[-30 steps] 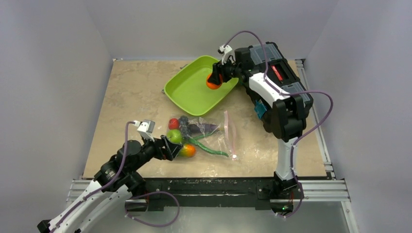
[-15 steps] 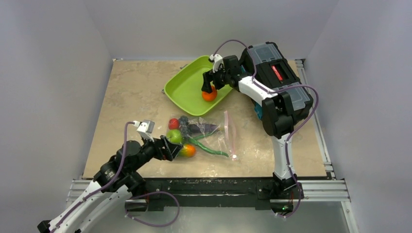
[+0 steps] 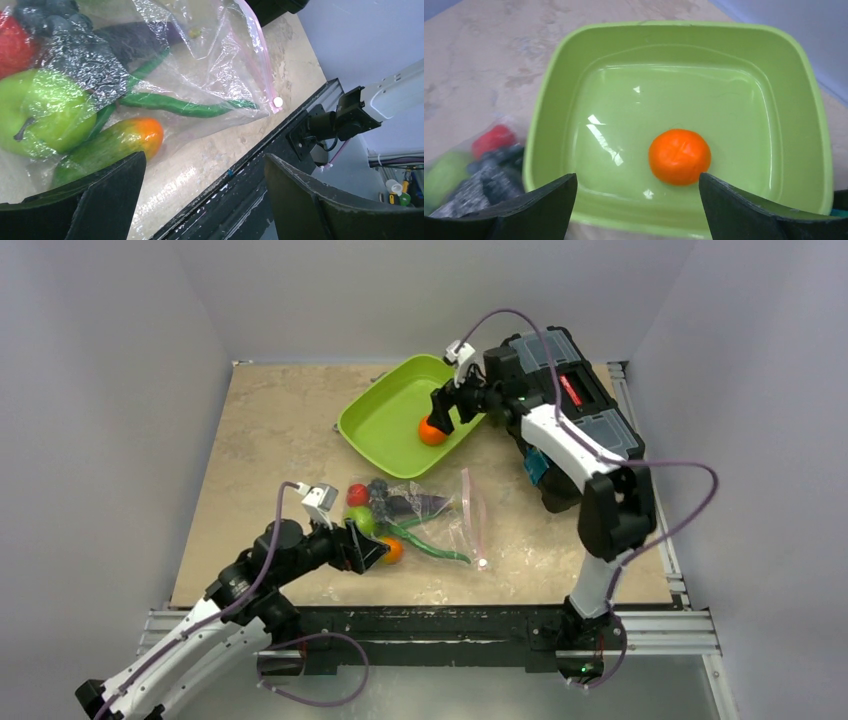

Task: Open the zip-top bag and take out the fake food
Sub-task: Place the fake fruit in the bin, then pick up the fake vegetable from the zipper food storage bag.

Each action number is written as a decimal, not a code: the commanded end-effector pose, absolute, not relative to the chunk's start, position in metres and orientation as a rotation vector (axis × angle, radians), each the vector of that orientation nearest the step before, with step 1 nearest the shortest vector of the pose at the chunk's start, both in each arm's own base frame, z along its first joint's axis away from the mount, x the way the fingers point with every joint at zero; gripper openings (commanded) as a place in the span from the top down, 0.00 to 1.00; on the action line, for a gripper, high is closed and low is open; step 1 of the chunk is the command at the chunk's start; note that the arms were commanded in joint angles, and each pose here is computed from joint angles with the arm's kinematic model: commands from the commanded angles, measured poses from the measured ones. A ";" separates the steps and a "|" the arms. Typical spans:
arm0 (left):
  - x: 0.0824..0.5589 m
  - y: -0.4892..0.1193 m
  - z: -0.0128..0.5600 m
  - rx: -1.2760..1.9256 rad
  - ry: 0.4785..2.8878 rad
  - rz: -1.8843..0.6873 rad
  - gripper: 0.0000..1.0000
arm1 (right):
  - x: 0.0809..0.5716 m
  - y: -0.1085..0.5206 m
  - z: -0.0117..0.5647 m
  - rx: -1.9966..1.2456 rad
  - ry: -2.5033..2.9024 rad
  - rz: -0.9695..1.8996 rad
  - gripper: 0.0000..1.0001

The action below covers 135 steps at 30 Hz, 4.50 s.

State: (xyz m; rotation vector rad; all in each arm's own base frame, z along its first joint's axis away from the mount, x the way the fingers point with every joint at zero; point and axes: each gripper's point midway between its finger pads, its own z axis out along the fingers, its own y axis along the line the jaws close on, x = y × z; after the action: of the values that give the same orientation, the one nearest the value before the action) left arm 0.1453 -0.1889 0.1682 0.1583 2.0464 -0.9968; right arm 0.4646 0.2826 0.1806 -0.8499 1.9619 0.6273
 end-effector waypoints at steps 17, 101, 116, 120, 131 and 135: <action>0.172 -0.212 0.185 0.296 2.049 -0.889 0.13 | 0.300 0.183 0.218 -1.096 1.745 0.683 0.11; 0.296 -0.209 0.071 0.306 2.325 -0.575 0.61 | 0.275 0.238 0.059 -1.848 1.482 0.323 0.44; 0.289 -0.208 0.103 0.290 2.248 -0.622 0.59 | 0.275 0.248 0.039 -1.868 1.589 0.338 0.81; 0.282 -0.200 0.129 0.283 2.193 -0.614 0.52 | 0.271 0.246 0.061 -1.855 1.594 0.344 0.92; 0.239 -0.175 0.203 0.201 2.018 -0.689 0.30 | 0.256 0.224 0.084 -1.898 1.769 0.355 0.95; 0.220 -0.165 0.217 0.181 1.974 -0.715 0.25 | 0.250 0.214 0.084 -1.872 1.820 0.377 0.95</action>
State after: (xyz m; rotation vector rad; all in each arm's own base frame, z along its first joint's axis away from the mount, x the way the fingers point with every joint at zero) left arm 0.2370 -0.1743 0.2142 0.2224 1.9684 -0.6922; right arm 0.2591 0.2261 0.0745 -1.9025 1.7501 0.3546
